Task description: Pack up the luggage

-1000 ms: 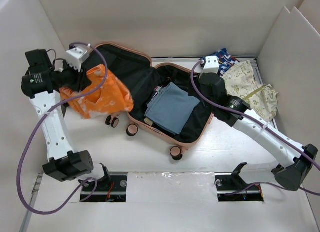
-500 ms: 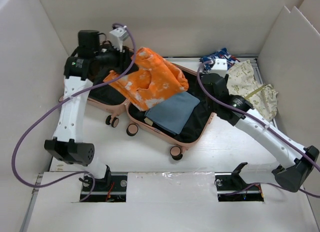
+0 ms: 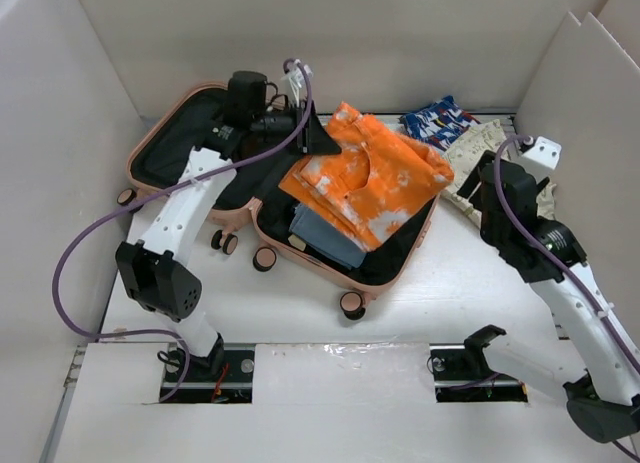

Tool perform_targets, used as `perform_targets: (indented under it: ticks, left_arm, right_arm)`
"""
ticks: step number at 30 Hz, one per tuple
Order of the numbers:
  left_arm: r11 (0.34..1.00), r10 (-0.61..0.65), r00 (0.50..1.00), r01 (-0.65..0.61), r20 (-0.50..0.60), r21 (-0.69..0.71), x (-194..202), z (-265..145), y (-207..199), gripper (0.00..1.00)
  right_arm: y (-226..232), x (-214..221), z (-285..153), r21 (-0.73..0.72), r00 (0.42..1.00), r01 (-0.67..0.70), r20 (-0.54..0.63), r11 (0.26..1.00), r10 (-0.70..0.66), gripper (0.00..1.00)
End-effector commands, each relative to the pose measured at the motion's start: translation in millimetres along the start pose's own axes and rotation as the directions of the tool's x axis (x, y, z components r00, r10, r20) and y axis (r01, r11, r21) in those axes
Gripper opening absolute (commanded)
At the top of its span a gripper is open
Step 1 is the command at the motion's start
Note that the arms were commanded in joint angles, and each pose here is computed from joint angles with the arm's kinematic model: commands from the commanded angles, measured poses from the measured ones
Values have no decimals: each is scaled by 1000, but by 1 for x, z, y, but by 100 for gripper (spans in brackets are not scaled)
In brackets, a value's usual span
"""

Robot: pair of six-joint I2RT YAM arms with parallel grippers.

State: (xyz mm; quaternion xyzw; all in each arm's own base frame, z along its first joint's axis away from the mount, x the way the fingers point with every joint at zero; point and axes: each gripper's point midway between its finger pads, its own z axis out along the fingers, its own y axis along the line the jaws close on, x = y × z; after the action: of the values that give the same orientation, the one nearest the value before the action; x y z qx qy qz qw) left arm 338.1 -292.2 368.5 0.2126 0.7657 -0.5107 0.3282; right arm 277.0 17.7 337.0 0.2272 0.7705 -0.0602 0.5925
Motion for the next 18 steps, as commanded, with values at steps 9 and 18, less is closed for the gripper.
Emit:
perform_targets:
  ticks: [9, 18]
  left_arm:
    - [944, -225, 964, 179, -145, -275, 109, 37, 156, 0]
    - [792, 82, 993, -115, -82, -599, 73, 20, 202, 55]
  right_arm:
    - [22, 31, 27, -96, 985, 126, -106, 987, -136, 75]
    - [41, 54, 65, -297, 950, 138, -228, 945, -211, 79]
